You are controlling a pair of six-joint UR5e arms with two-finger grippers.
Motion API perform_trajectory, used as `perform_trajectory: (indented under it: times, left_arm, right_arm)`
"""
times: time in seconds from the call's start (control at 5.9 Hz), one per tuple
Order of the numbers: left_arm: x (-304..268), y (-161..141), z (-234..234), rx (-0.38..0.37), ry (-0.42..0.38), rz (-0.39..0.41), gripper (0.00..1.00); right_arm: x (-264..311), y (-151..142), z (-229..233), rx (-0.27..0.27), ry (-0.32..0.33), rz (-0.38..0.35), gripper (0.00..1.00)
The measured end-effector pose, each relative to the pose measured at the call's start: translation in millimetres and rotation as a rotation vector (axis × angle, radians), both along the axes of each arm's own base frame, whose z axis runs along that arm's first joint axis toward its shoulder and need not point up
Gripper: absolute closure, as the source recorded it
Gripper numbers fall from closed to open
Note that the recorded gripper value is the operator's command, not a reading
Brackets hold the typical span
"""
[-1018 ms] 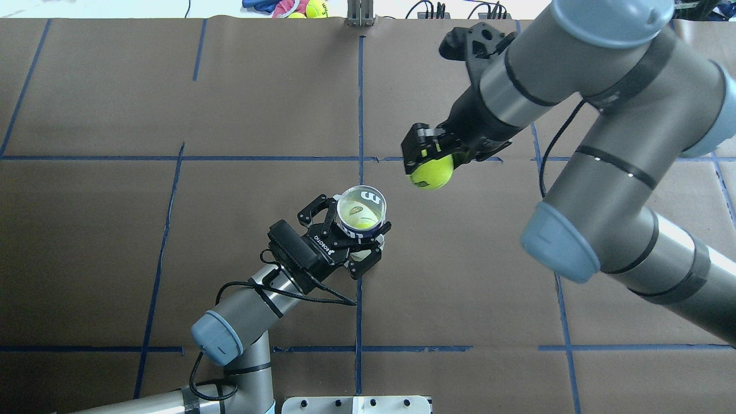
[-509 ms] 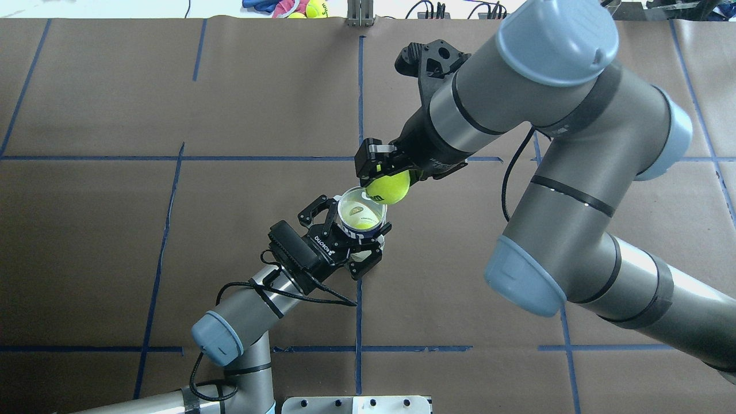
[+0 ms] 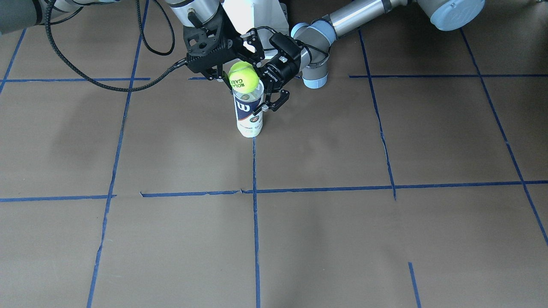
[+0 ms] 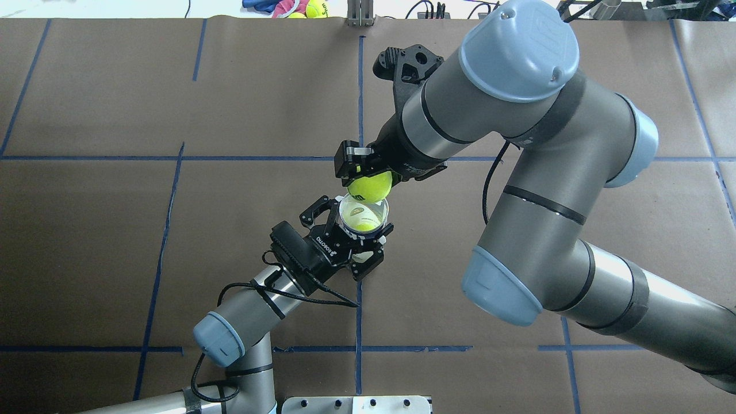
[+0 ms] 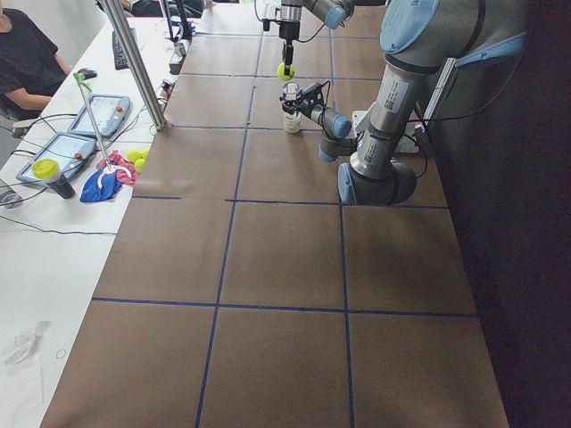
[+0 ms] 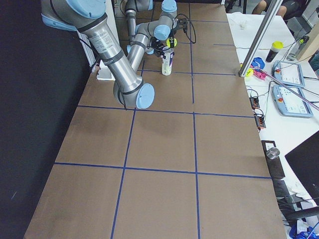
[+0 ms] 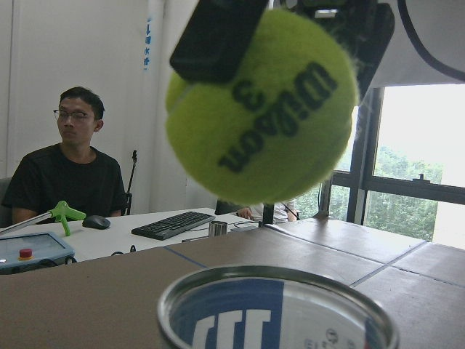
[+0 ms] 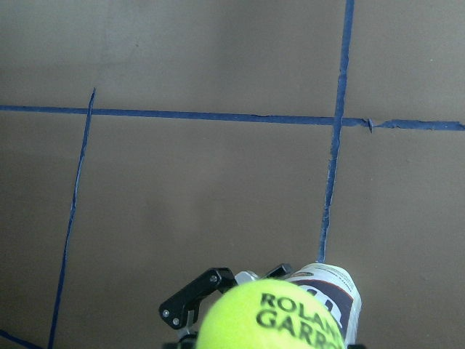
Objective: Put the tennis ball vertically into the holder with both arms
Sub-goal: 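Release the second ball into the holder from the right gripper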
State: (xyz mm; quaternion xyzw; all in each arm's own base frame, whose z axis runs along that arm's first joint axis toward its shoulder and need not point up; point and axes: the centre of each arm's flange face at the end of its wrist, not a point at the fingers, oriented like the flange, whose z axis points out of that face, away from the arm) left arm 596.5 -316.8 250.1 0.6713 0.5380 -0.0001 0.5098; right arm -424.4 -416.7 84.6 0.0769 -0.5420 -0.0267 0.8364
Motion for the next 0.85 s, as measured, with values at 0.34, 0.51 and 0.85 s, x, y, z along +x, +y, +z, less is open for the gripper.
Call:
perform_trajectory:
  times: [0.34,0.51,0.85]
  left_arm:
    - [0.4,0.7,-0.3,0.000,0.000,0.001,0.10]
    - [0.3,0.6,-0.3,0.000,0.000,0.001,0.10]
    - [-0.3,0.0,-0.6,0.000,0.003,0.000,0.01]
  right_arm:
    - [-6.0,4.7,3.2,0.001,0.007,-0.004,0.01]
    - [-7.0,5.5,4.4,0.000,0.009,-0.006,0.01]
    - [-4.6,3.7,6.0,0.000,0.010,-0.003,0.01]
